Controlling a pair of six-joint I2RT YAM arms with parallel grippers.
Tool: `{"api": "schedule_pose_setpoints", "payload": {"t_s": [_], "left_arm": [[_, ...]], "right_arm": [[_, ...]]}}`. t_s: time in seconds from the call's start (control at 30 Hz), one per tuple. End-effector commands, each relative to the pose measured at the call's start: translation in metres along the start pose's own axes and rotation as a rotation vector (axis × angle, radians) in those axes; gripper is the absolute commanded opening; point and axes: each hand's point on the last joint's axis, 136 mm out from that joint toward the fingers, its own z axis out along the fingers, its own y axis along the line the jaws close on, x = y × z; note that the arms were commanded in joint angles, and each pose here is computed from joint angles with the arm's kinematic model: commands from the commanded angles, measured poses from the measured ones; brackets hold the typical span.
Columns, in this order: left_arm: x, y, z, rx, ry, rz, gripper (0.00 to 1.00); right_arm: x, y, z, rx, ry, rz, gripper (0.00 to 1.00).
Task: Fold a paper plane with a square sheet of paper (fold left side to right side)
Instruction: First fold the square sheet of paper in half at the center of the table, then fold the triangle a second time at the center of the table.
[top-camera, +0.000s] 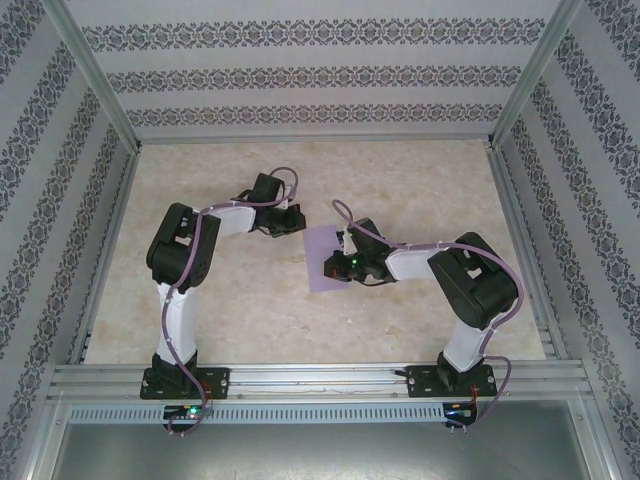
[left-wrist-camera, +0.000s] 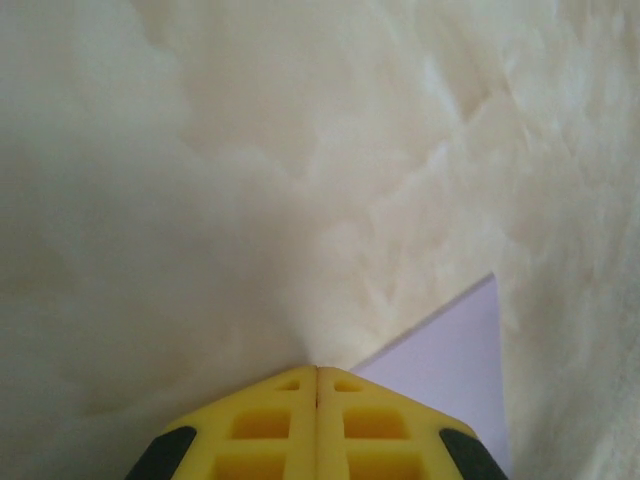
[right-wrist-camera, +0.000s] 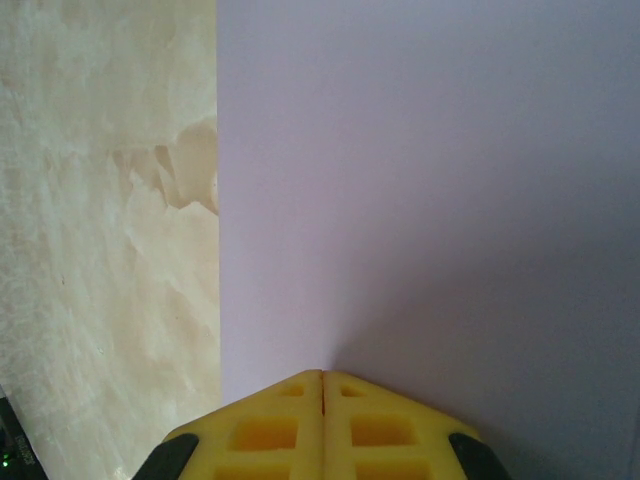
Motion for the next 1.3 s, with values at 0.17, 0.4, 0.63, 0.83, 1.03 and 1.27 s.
{"api": "schedule_pose_setpoints", "payload": {"t_s": [0.17, 0.4, 0.63, 0.83, 1.03, 1.27], "left_arm": [[-0.039, 0.025, -0.016, -0.078, -0.126, -0.004, 0.03], [-0.022, -0.004, -0.059, -0.003, -0.16, 0.012, 0.03], [0.035, -0.025, -0.073, 0.072, -0.091, -0.002, 0.03], [0.075, -0.055, -0.053, 0.134, 0.001, 0.024, 0.03], [0.086, -0.058, -0.027, 0.109, 0.063, 0.039, 0.03], [0.097, -0.034, -0.01, 0.015, 0.114, 0.034, 0.03]], "right_arm": [[0.063, -0.056, 0.002, 0.175, 0.159, 0.18, 0.0], [0.051, -0.042, 0.004, 0.118, 0.079, 0.218, 0.0], [0.048, -0.037, 0.006, 0.114, 0.06, 0.206, 0.0], [0.049, -0.037, 0.009, 0.111, 0.072, 0.198, 0.0], [0.048, -0.035, 0.012, 0.108, 0.081, 0.187, 0.0], [0.044, -0.025, 0.011, 0.076, 0.082, 0.175, 0.0]]}}
